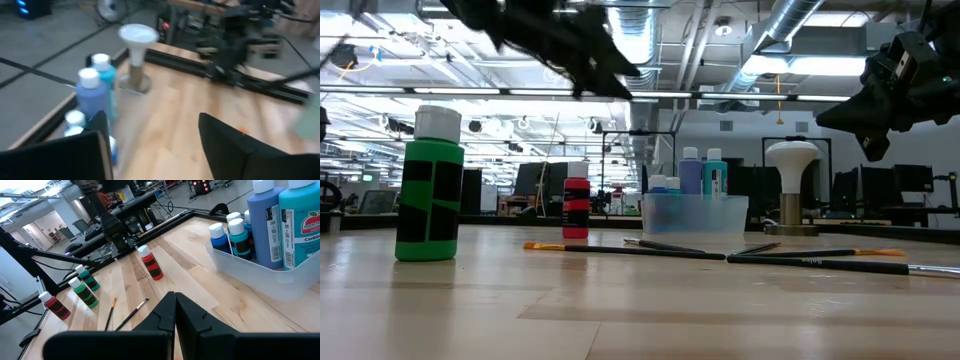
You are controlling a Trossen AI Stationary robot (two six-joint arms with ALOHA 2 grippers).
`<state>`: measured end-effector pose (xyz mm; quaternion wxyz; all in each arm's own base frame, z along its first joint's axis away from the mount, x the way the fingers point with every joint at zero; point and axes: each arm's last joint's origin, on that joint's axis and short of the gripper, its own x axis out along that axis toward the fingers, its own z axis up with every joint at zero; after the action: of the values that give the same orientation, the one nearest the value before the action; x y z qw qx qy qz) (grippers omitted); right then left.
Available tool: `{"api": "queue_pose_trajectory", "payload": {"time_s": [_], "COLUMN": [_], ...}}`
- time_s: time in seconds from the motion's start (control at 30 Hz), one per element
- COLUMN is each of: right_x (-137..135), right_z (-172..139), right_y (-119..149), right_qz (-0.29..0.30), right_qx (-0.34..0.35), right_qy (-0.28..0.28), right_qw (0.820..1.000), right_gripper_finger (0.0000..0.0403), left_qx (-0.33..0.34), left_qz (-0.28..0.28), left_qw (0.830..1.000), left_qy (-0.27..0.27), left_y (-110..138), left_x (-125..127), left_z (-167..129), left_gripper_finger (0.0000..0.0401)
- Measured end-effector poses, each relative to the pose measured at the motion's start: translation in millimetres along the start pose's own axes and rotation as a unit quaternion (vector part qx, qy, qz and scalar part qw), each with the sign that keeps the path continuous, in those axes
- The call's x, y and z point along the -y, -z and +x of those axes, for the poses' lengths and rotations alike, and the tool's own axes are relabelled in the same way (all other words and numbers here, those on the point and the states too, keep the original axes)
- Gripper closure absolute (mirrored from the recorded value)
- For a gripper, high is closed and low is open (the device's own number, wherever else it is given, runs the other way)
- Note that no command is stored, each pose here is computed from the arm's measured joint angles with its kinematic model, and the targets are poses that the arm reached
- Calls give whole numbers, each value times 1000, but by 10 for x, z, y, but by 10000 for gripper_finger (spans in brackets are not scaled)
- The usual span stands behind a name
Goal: Pick & Place Paint Supplies
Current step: Put the orange paint bottle into the transparent bin
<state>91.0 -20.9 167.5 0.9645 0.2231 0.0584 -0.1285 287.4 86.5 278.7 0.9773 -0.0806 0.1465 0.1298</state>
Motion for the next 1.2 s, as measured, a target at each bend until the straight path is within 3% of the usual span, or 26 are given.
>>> {"api": "queue_pose_trajectory", "payload": {"time_s": [0.13, 0.27, 0.53, 0.83, 1.03, 1.2], "right_x": [0, 0, 0, 0, 0, 0], "right_z": [0, 0, 0, 0, 0, 0], "right_y": [0, 0, 0, 0, -1, 0], "right_qz": [0, 0, 0, 0, 0, 0], "right_qx": [0, 0, 0, 0, 0, 0], "right_qy": [0, 0, 0, 0, 0, 0], "right_qw": [1000, 1000, 1000, 1000, 1000, 1000], "right_gripper_finger": [400, 400, 400, 400, 400, 400], "left_qx": [-41, -104, -177, -211, -228, -223], "left_qz": [-1, -2, 72, 73, 63, 63], "left_qw": [999, 994, 982, 975, 971, 973], "left_qy": [26, 33, -1, -16, -16, -16], "left_y": [-46, 62, 403, 903, 1051, 1049], "left_x": [201, 351, 524, 409, 336, 331], "left_z": [-377, -513, -294, -84, -99, -95], "left_gripper_finger": [188, 166, 155, 154, 176, 231]}}
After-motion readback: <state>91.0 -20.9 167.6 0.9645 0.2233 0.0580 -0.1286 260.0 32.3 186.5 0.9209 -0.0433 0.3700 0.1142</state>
